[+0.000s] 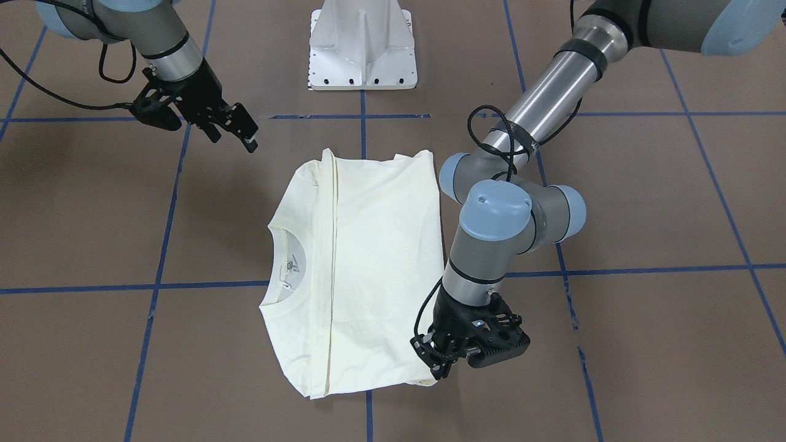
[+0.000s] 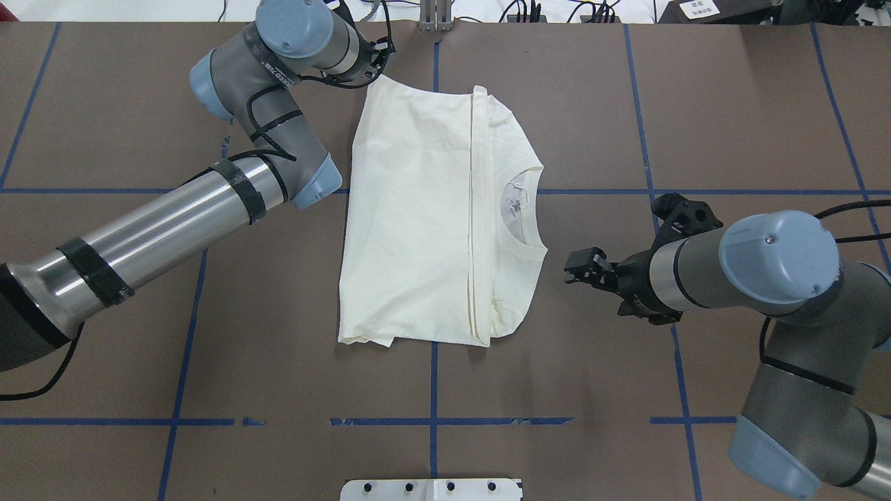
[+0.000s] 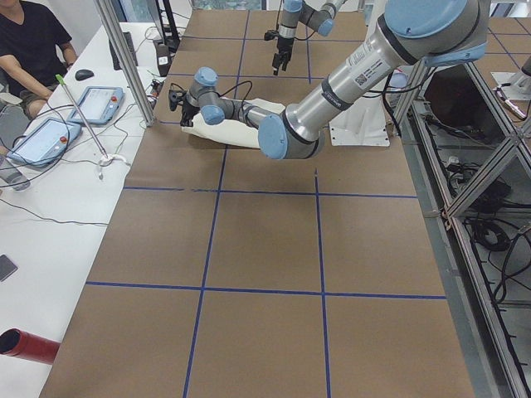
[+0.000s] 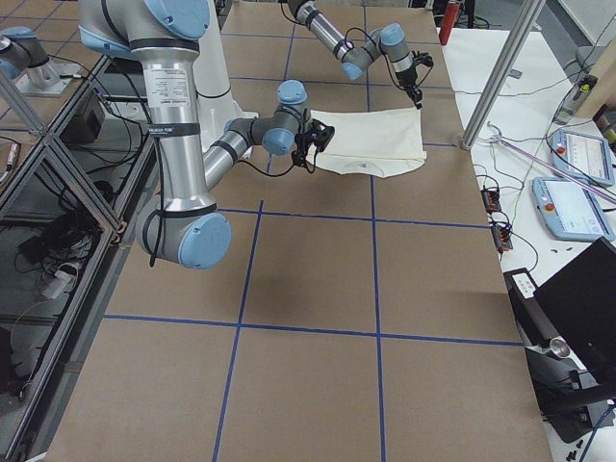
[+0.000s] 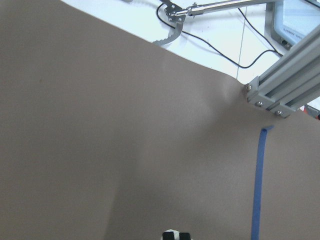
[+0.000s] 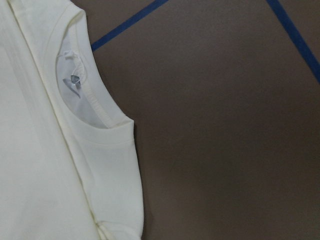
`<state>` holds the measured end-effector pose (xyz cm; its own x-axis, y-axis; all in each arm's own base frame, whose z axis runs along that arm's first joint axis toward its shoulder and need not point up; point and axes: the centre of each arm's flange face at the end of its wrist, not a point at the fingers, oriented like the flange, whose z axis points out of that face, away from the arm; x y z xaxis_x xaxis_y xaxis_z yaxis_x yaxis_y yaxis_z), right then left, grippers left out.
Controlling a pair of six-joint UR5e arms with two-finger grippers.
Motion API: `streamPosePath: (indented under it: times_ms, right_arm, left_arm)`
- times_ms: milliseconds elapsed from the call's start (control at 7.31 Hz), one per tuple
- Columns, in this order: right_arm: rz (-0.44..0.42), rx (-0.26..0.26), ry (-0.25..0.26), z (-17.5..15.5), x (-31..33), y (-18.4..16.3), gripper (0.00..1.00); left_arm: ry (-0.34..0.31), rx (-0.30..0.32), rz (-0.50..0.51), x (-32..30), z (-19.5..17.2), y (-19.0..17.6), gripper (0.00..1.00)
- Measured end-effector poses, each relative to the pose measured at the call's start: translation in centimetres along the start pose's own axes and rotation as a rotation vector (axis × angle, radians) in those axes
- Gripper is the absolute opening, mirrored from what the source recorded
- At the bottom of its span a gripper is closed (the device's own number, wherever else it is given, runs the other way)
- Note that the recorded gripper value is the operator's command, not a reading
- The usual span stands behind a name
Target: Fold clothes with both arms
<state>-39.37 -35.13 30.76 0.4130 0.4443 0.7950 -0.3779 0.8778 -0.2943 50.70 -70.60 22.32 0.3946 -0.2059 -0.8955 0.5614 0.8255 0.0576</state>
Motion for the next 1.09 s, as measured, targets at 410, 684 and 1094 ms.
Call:
streamPosePath:
  times_ms: [410, 684, 1094]
  right_arm:
    - [-0.044, -0.032, 0.015, 2.1, -7.6, 3.1, 1.00]
    - [-0.199, -0.046, 0.122, 4.8, -12.2, 5.8, 1.00]
    - [-0.418, -0.074, 0.297, 9.9, -16.7, 7.4, 1.00]
  left_arm:
    - [0.150, -0.150, 0.042, -6.7, -10.9, 5.9, 0.57]
    - [0.176, -0.188, 0.052, -10.3, -15.1, 7.8, 0.58]
    - [0.171, -0.217, 0.052, -12.2, -16.5, 8.6, 0.58]
